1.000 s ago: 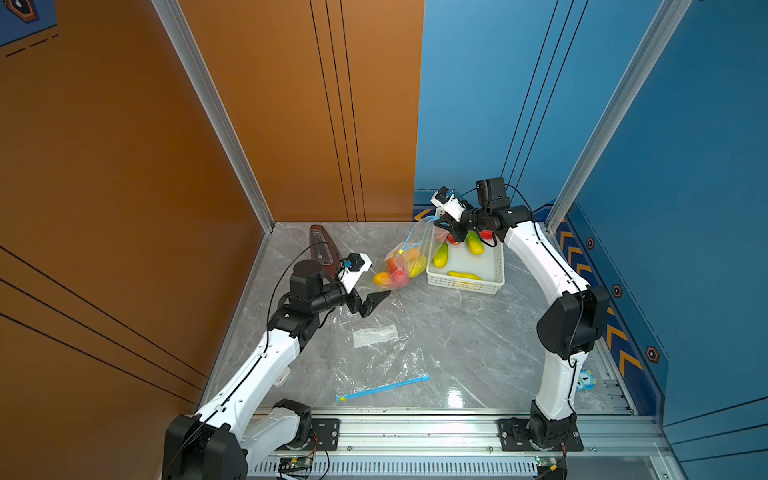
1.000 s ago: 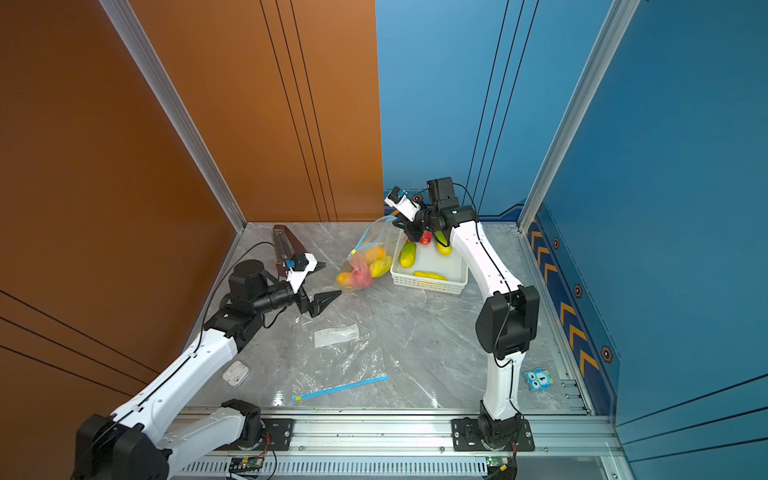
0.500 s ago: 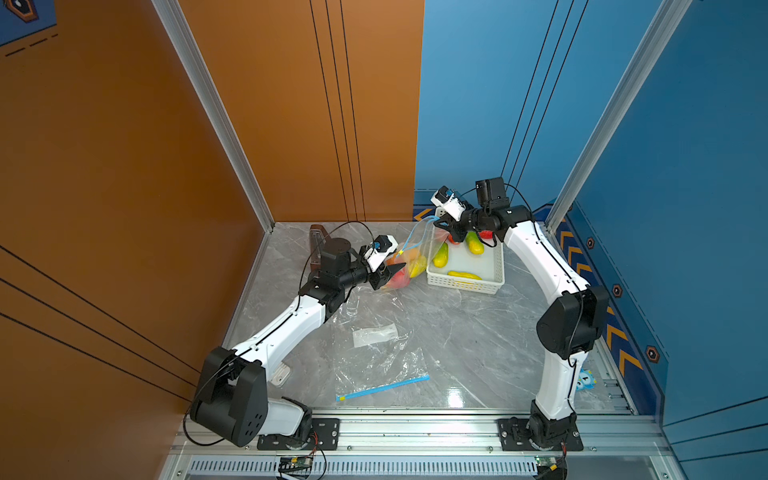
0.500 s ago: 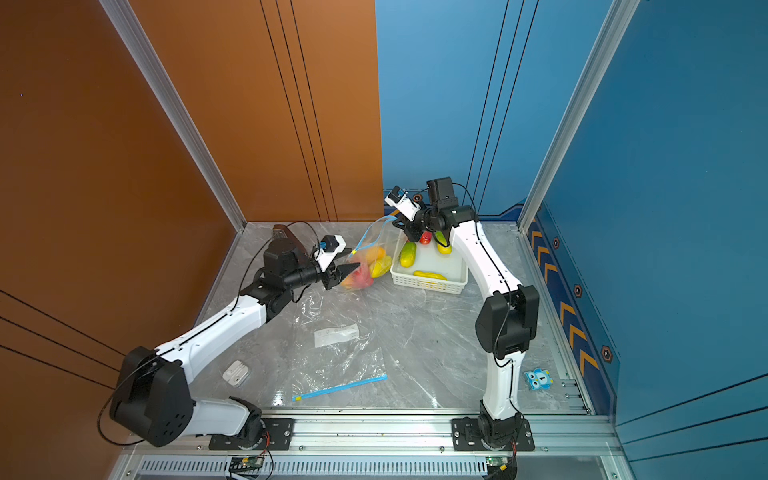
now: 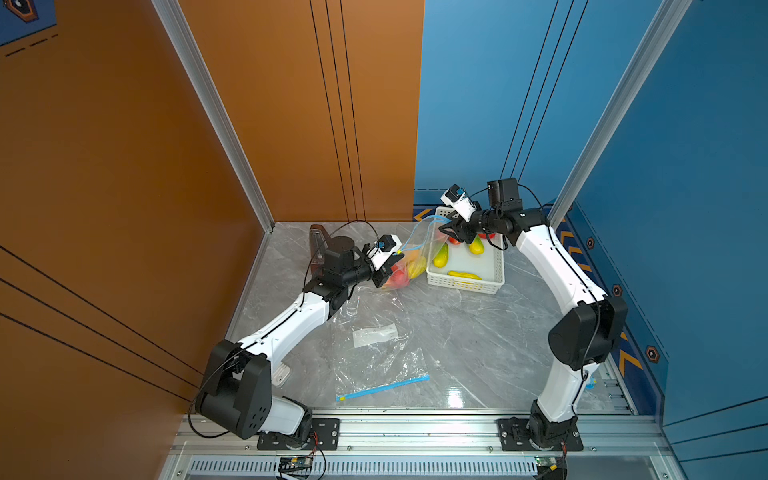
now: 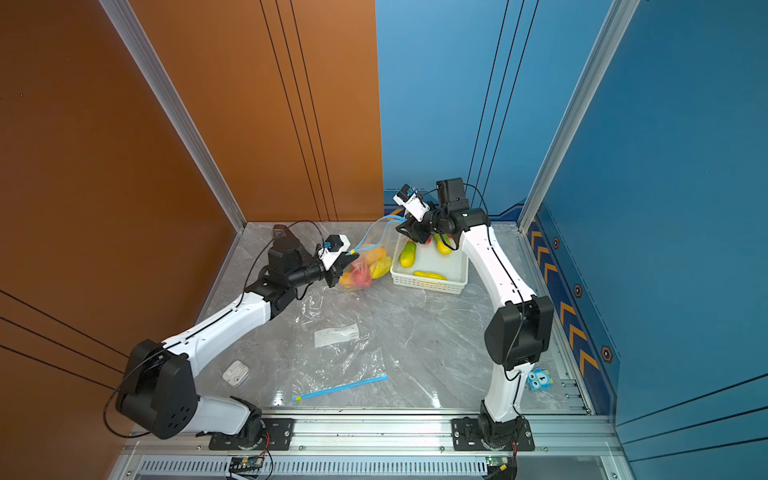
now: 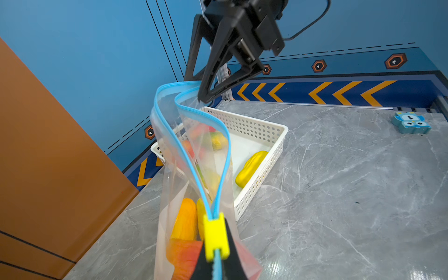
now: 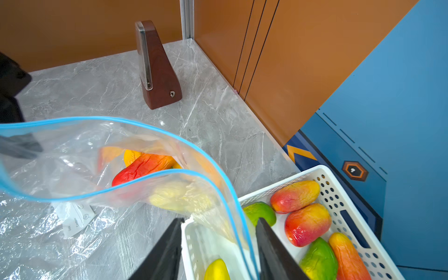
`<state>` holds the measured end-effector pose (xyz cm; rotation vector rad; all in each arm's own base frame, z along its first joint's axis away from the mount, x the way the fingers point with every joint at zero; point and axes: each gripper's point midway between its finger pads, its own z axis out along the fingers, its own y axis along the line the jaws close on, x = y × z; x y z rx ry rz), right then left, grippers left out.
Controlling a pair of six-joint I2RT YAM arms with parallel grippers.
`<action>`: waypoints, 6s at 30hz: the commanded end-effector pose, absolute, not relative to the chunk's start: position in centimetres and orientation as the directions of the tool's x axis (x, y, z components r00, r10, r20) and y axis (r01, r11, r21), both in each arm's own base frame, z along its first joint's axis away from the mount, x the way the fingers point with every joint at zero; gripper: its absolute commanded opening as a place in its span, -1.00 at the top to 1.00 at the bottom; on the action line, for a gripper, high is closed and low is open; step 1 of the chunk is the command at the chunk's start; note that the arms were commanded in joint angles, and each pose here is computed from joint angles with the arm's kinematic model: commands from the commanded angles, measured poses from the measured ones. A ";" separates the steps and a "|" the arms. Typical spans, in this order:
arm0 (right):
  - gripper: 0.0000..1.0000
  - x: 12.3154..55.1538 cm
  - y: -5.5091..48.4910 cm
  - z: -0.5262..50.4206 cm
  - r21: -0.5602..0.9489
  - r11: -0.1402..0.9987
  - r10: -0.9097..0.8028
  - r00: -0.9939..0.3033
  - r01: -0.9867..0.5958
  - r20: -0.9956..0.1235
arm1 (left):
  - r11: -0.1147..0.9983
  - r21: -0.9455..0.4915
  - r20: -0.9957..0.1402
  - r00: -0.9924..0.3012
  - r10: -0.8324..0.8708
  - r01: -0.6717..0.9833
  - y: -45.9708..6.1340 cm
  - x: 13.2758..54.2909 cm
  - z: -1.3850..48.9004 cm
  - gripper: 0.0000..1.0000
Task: Place the mango in a zip-top bag and seal the zipper
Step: Adjust the zipper food storage bag at the center of the board, then zip the zipper on the zipper food storage bag.
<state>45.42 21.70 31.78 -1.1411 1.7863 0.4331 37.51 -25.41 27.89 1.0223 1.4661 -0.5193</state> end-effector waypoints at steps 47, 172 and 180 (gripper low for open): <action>0.58 35.7 32.8 30.5 -0.341 -0.195 -0.371 0.391 -0.920 -0.842 | 0.404 0.255 -0.960 0.181 0.212 0.879 -25.3 34.9 30.6 0.73; 0.71 50.6 18.1 30.9 -0.366 0.442 -0.689 -0.049 -0.819 -0.723 | 0.680 0.271 -0.954 0.093 0.287 0.681 -17.6 38.9 29.9 1.00; -0.05 50.9 18.5 36.0 -0.303 0.595 -0.533 -0.085 -0.744 -0.842 | 0.698 0.268 -0.953 0.074 0.295 0.664 -17.7 39.6 29.5 1.00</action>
